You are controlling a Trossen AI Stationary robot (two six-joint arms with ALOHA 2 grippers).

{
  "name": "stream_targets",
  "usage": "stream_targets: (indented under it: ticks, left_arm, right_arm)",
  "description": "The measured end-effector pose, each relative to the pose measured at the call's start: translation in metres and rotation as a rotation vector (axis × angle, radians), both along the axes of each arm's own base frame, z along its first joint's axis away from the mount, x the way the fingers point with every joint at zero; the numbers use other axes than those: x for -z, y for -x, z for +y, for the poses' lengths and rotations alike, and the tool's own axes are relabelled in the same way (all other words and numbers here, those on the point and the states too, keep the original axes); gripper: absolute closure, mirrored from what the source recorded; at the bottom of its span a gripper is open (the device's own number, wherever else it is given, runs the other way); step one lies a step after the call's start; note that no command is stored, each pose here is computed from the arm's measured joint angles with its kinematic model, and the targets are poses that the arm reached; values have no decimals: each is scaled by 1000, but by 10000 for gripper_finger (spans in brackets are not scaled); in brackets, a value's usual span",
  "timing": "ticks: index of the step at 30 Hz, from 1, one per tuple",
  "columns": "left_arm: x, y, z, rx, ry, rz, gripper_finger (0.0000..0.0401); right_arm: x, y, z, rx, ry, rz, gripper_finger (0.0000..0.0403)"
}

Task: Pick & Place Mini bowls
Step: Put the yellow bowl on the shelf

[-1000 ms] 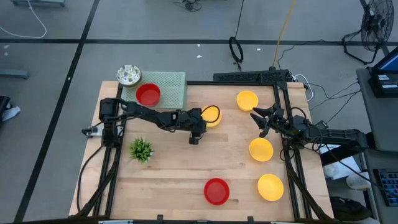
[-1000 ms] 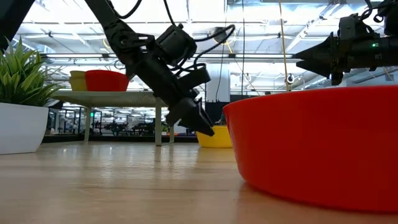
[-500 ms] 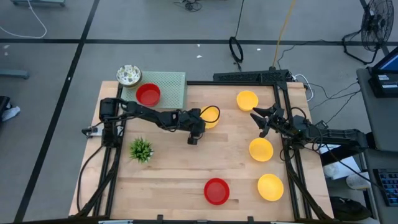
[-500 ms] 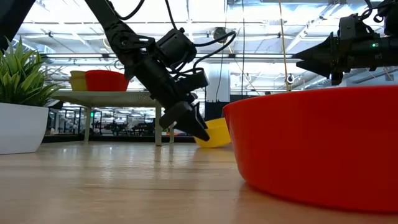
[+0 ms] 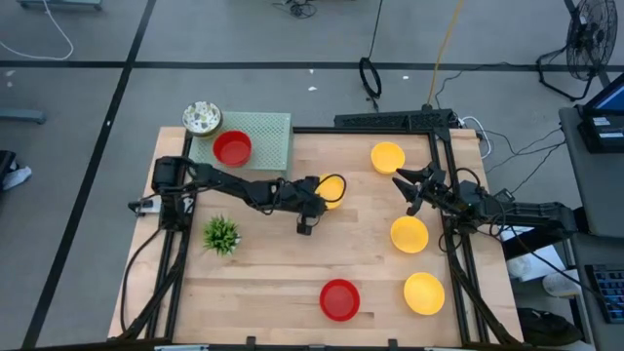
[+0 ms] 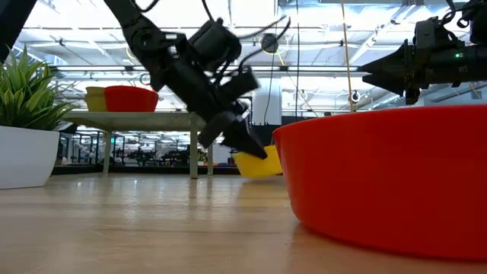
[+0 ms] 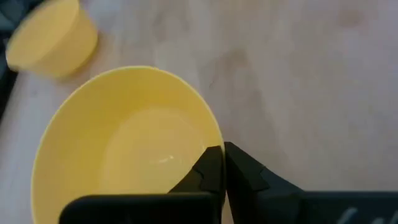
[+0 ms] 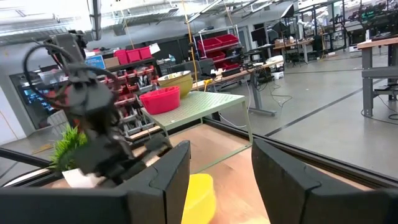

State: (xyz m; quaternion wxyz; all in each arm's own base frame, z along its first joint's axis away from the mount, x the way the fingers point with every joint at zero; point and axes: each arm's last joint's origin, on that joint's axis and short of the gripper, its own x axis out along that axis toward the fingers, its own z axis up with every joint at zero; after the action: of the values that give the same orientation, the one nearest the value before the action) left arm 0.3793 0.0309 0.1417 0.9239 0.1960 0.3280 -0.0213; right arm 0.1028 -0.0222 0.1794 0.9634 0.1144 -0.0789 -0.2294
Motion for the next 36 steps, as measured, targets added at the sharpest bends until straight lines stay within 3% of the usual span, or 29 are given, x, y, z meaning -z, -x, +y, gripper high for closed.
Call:
stream_targets:
  ticks: [5, 12, 17, 20, 25, 36]
  left_arm:
    - [-43, 1, -16, 47, -15, -129, 389]
    - [-116, 30, -20, 41, -31, -300, 391]
    - [-155, 64, 6, -161, -94, -329, 394]
    - [-170, 84, 31, -328, -36, -283, 395]
    - [-181, 109, 69, -536, 35, -124, 396]
    - [-167, 127, 114, -614, 114, 20, 395]
  right_arm:
    - [0, 0, 0, -1, 0, 0, 241]
    - [1, -1, 0, -1, -1, 9, 241]
    - [1, -1, 0, -1, -1, 12, 242]
    - [1, -1, 0, -1, -1, 12, 242]
    - [1, -1, 0, 0, -2, 12, 242]
    - [1, -1, 0, 0, -1, 13, 242]
